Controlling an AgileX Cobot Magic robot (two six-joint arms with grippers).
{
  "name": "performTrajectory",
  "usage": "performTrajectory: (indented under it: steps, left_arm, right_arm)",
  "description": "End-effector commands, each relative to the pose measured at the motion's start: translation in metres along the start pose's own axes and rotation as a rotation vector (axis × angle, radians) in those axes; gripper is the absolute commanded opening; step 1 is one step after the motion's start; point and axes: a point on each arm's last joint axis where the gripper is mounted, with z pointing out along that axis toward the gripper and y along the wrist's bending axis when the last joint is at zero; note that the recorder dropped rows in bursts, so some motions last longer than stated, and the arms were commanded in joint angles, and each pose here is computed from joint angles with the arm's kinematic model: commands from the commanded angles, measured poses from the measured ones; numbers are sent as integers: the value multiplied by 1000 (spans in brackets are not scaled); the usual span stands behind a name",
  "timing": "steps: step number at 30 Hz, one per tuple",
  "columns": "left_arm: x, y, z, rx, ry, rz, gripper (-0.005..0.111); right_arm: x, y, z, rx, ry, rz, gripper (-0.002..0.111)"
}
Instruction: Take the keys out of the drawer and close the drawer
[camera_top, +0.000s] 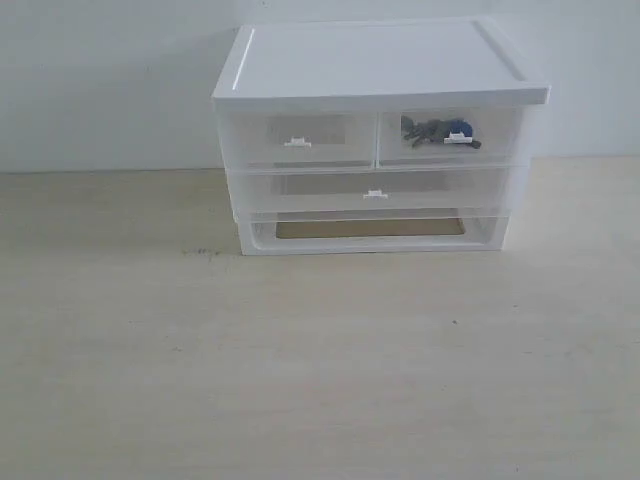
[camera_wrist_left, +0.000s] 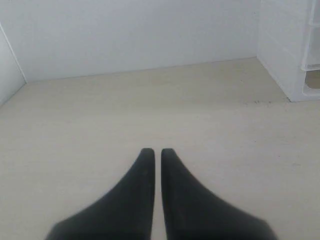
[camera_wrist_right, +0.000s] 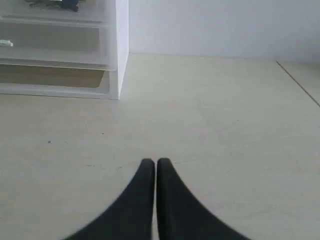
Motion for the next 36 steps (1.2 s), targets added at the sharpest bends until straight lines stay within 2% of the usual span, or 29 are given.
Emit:
performTrajectory:
  steps: [1, 7, 10, 18, 19, 22, 23, 25, 28, 31, 36]
  left_arm:
    - [1, -1, 0, 9, 1, 4, 4]
    - [1, 0, 0, 7, -2, 11, 4]
    - [-5, 0, 0, 0, -67, 33, 4]
    - [-46, 0, -13, -9, -540, 25, 4]
    - [-54, 0, -18, -11, -646, 26, 4]
    - [-67, 1, -30, -8, -845, 7, 4]
    - [-71, 0, -35, 27, -916, -60, 4]
    - [-75, -1, -40, 127, -979, -218, 4]
    - [-83, -1, -48, 232, -1040, -358, 4]
    - [-108, -5, -43, 298, -954, -325, 4]
    - [-153, -23, -7, 516, -860, -199, 4]
  right_arm:
    - [-7, 0, -1, 0, -79, -10, 0]
    - [-24, 2, -4, -16, -269, -11, 0]
    - [-31, 2, -6, -23, -354, -11, 0]
    - [-53, 4, -17, -49, -620, 6, 0]
    - [-60, 5, -24, -70, -728, 37, 0]
    - [-73, 5, -37, -117, -926, 102, 0]
    - [-76, 6, -42, -140, -992, 127, 0]
    - [-79, 6, -47, -159, -1050, 144, 0]
    - [-83, 5, -48, -175, -1042, 184, 0]
    - [-97, 4, -53, -190, -1051, 210, 0]
    - [-127, 5, -25, -198, -905, 229, 0]
